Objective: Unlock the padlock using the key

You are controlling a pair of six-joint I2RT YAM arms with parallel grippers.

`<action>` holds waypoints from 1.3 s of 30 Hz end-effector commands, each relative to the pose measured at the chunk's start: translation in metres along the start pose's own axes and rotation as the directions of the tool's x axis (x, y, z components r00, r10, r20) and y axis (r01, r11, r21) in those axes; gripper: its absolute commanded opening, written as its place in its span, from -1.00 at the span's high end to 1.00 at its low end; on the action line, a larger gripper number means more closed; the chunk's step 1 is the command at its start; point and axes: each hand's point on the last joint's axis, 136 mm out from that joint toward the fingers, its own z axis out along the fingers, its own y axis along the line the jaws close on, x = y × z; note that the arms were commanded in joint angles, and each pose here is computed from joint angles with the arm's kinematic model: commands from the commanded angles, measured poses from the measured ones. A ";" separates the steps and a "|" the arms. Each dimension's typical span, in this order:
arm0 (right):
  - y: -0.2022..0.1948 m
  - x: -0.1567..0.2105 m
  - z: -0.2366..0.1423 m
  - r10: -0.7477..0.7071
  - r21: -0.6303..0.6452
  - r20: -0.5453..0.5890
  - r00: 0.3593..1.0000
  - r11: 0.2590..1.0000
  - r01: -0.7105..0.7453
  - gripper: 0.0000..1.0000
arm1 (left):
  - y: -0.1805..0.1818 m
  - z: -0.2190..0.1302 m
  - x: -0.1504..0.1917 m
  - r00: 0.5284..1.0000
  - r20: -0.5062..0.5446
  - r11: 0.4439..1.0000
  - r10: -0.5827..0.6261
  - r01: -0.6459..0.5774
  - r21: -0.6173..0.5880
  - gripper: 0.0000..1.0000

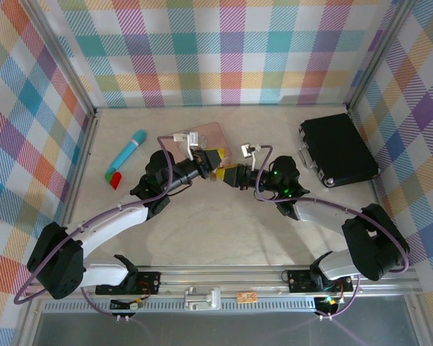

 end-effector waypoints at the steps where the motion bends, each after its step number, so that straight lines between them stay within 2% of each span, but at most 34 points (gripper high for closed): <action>1: 0.023 -0.013 0.002 -0.070 -0.067 0.029 0.997 0.995 0.071 0.38 | -0.010 -0.003 -0.001 1.000 0.022 0.998 -0.006 0.005 0.057 1.00; 7: 0.025 -0.016 -0.006 -0.105 -0.014 0.040 0.994 0.994 0.106 0.29 | -0.009 -0.009 0.001 1.000 0.020 0.999 -0.007 0.006 0.046 1.00; 13: 0.032 -0.020 -0.002 -0.106 -0.044 0.042 0.993 0.993 0.108 0.34 | -0.016 -0.012 -0.001 0.999 0.025 0.997 -0.024 0.022 0.076 1.00; 21: 0.026 -0.020 0.008 -0.075 -0.089 0.032 0.997 0.993 0.077 0.56 | -0.028 -0.018 -0.005 0.998 0.036 0.991 -0.054 0.049 0.128 1.00; 26: 0.029 -0.021 0.011 -0.070 -0.121 0.027 0.997 0.990 0.073 0.85 | -0.031 -0.019 -0.001 0.997 0.027 0.986 -0.076 0.071 0.152 1.00; 31: 0.031 -0.020 0.013 -0.058 -0.138 0.012 0.998 0.989 0.060 1.00 | -0.030 -0.019 -0.003 0.995 0.044 0.986 -0.086 0.078 0.150 0.98; 33: 0.029 -0.019 0.013 -0.058 -0.128 0.007 0.998 0.990 0.059 1.00 | -0.029 -0.019 -0.005 0.994 0.050 0.986 -0.093 0.085 0.146 0.70; 36: 0.027 -0.016 0.012 -0.079 -0.101 -0.013 0.997 0.992 0.077 1.00 | -0.023 -0.023 -0.010 0.990 0.073 0.988 -0.117 0.109 0.105 -0.38; 37: 0.026 -0.014 0.010 -0.091 -0.083 -0.023 0.996 0.993 0.089 1.00 | -0.019 -0.027 -0.014 0.989 0.085 0.990 -0.121 0.114 0.084 -0.57; 39: 0.023 -0.010 0.007 -0.119 -0.038 -0.045 0.992 0.992 0.117 1.00 | -0.014 -0.034 -0.018 0.989 0.091 0.992 -0.119 0.115 0.046 -0.72</action>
